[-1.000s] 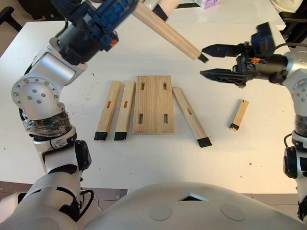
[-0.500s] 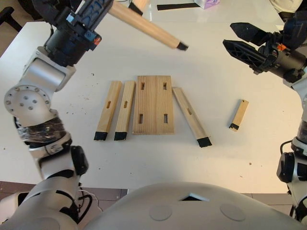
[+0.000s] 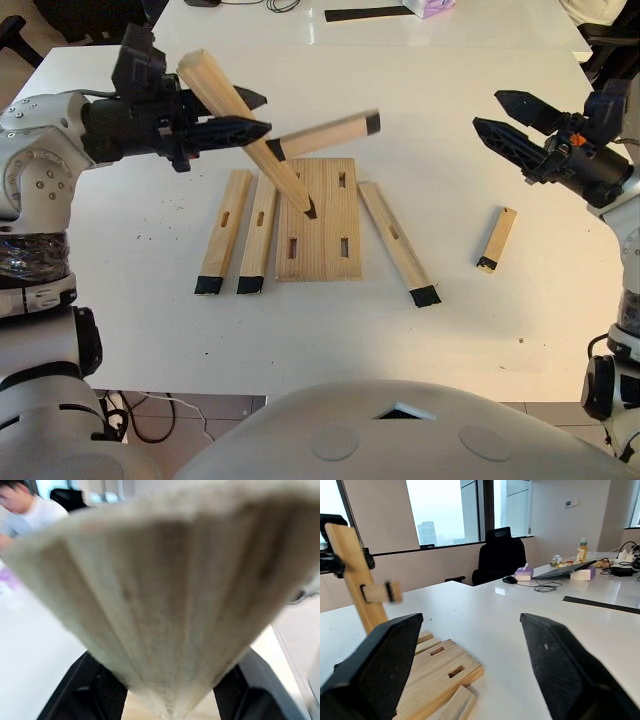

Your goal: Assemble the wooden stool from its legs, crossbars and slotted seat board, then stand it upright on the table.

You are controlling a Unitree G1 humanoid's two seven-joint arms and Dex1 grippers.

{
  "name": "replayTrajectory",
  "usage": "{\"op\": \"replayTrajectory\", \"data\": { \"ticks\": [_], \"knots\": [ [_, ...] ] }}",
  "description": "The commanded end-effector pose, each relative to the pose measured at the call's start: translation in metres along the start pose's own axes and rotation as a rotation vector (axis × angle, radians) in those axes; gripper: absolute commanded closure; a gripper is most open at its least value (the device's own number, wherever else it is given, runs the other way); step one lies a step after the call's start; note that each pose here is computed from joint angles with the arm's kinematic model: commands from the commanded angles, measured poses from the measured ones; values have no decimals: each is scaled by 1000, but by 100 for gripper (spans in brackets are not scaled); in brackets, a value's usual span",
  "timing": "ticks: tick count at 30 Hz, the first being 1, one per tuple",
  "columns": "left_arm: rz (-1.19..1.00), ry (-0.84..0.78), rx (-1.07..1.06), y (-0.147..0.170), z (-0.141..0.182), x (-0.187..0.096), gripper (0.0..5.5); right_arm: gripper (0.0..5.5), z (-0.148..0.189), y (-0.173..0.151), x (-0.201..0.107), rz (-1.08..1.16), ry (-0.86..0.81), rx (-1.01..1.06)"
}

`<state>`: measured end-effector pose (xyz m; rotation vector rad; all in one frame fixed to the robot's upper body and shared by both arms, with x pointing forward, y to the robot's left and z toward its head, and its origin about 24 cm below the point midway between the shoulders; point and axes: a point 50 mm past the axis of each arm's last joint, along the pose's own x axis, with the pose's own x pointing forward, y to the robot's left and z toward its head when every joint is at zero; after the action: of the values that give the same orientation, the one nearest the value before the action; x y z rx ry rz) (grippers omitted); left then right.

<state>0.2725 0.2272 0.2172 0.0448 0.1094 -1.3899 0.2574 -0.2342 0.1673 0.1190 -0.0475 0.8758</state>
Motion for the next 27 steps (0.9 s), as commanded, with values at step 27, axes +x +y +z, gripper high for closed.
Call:
{"op": "replayTrajectory", "data": {
  "ticks": [27],
  "knots": [
    [-98,103,24,-17,-22,-5,344,191,-9,-15,-17,-113,38,1]
  ]
}}
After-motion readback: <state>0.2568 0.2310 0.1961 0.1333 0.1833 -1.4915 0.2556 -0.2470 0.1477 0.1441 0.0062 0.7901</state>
